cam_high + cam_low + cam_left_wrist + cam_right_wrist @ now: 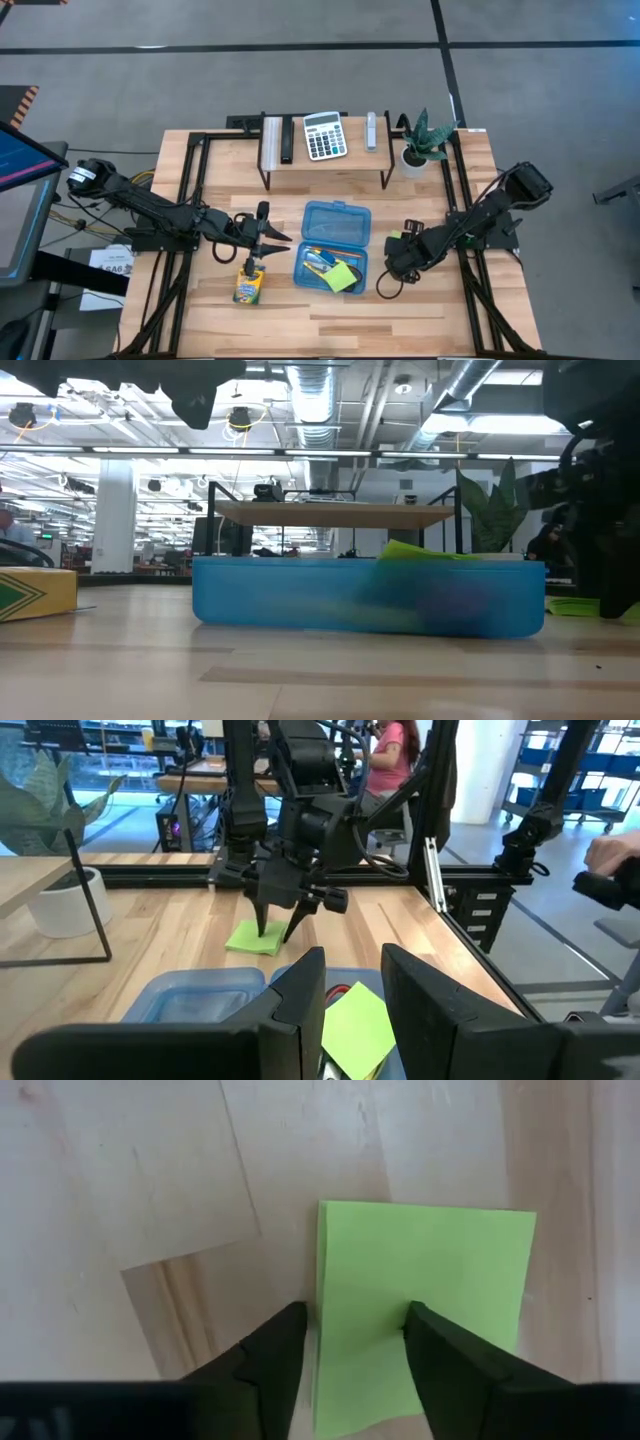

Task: Pack school essentials
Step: Put the light green sticky notes into the supply box

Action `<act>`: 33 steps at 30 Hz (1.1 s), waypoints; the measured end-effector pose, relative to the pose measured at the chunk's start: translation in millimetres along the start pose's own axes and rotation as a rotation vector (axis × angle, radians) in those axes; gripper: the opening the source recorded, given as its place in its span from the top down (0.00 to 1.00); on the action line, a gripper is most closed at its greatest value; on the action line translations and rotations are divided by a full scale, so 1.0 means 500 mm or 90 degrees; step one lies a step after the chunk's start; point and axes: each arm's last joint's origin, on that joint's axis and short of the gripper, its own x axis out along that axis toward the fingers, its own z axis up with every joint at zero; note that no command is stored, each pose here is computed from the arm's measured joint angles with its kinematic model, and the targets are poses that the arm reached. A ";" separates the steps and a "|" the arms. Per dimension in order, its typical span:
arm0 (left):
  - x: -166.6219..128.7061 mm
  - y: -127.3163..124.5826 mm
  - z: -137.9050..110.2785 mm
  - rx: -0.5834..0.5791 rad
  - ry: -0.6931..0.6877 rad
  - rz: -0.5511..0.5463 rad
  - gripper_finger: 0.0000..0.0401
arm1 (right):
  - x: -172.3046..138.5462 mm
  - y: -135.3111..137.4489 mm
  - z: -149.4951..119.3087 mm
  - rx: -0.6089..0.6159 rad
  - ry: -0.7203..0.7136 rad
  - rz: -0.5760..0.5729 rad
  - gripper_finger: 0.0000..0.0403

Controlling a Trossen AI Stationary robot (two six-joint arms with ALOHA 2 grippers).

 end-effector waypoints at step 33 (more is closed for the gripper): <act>0.000 0.002 0.000 0.003 -0.001 0.020 0.78 | -0.082 0.015 0.046 -0.038 -0.020 0.034 0.97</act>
